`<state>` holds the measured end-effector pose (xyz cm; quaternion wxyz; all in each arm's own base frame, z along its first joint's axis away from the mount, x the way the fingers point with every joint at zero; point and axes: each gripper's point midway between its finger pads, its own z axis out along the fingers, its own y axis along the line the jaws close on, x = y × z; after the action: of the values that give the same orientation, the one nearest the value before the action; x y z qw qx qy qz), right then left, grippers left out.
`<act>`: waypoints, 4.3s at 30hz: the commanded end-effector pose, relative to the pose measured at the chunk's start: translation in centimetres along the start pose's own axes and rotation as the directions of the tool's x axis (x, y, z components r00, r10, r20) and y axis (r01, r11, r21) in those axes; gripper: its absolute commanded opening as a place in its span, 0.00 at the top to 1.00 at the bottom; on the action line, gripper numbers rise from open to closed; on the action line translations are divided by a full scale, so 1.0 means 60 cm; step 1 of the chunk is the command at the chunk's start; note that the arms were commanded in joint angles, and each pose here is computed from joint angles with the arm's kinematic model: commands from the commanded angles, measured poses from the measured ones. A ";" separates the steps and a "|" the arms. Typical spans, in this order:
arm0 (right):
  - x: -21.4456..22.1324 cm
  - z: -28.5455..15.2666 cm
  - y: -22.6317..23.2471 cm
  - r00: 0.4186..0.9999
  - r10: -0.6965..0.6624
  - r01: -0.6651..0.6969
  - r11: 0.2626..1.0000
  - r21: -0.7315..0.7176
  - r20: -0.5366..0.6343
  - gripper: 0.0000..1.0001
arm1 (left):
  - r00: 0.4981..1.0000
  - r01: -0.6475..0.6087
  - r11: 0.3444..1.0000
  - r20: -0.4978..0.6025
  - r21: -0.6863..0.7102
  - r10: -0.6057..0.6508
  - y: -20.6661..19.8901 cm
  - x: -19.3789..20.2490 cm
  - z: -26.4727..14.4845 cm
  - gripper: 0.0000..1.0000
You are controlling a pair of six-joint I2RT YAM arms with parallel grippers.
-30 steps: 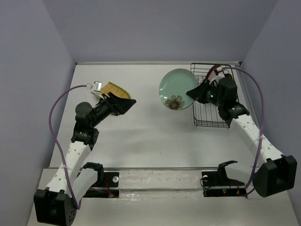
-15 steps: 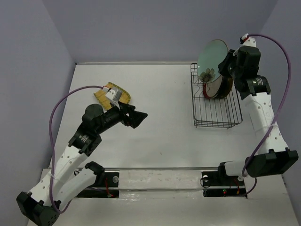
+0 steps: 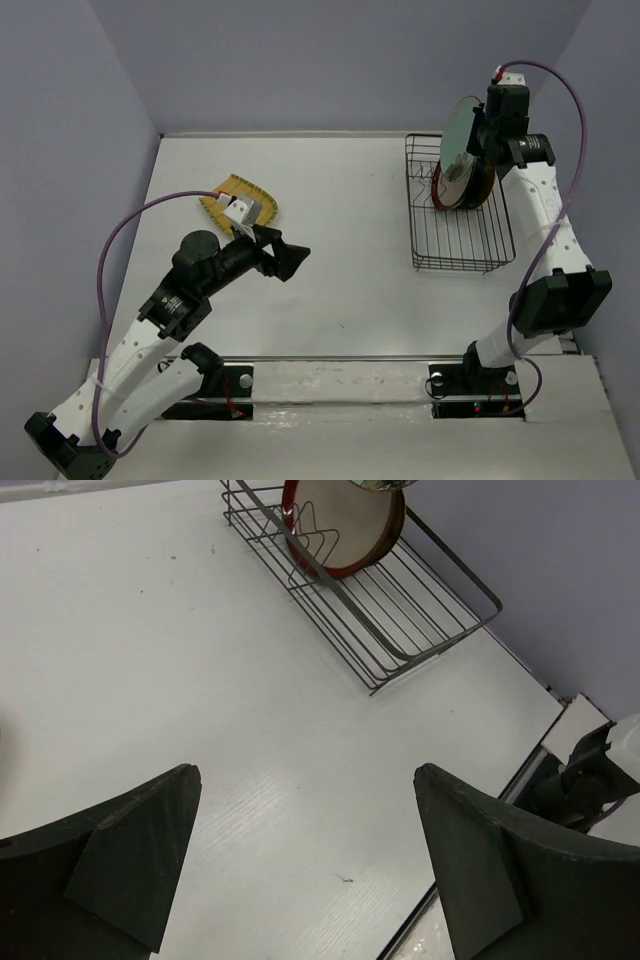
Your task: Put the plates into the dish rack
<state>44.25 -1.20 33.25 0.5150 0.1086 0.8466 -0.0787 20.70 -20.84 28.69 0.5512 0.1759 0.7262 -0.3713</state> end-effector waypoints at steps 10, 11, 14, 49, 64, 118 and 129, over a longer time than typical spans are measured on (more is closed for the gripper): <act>-0.055 0.044 -0.006 0.994 -0.024 0.017 0.998 0.067 0.106 0.93 | 0.996 -0.055 0.998 0.068 -0.023 0.057 -0.006 -0.048 -0.009 0.01; -0.054 0.047 -0.010 0.994 -0.029 0.021 0.996 0.083 0.106 0.93 | 0.996 -0.055 0.998 0.067 -0.023 0.057 -0.005 -0.047 -0.009 0.01; -0.044 0.059 -0.009 0.995 -0.045 0.036 0.995 0.092 0.092 0.93 | 0.997 -0.052 0.998 0.063 -0.031 0.054 -0.002 -0.045 -0.007 0.01; 0.148 0.169 0.057 0.990 -0.060 0.054 0.997 -0.049 -0.124 0.93 | 0.998 0.037 0.954 0.065 -0.297 -0.018 0.105 -0.036 0.011 0.01; 0.128 0.132 0.065 0.997 0.017 -0.022 0.998 -0.057 -0.076 0.53 | 0.952 0.305 0.878 0.105 -0.370 -0.287 0.224 -0.013 0.046 0.01; 0.297 -0.241 0.351 0.975 0.132 -0.220 0.481 -0.849 -0.177 0.17 | 0.801 0.527 0.446 0.246 -0.723 -0.546 0.702 0.134 0.045 0.14; 0.328 -0.262 0.437 0.970 0.090 -0.242 0.414 -0.877 -0.224 0.17 | 0.738 0.641 0.422 0.363 -0.642 -0.568 0.686 0.139 0.051 0.52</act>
<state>27.61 27.99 18.16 0.3893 -0.0932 0.8200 0.4091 46.76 3.15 4.64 0.4035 -0.3411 0.8251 -0.2002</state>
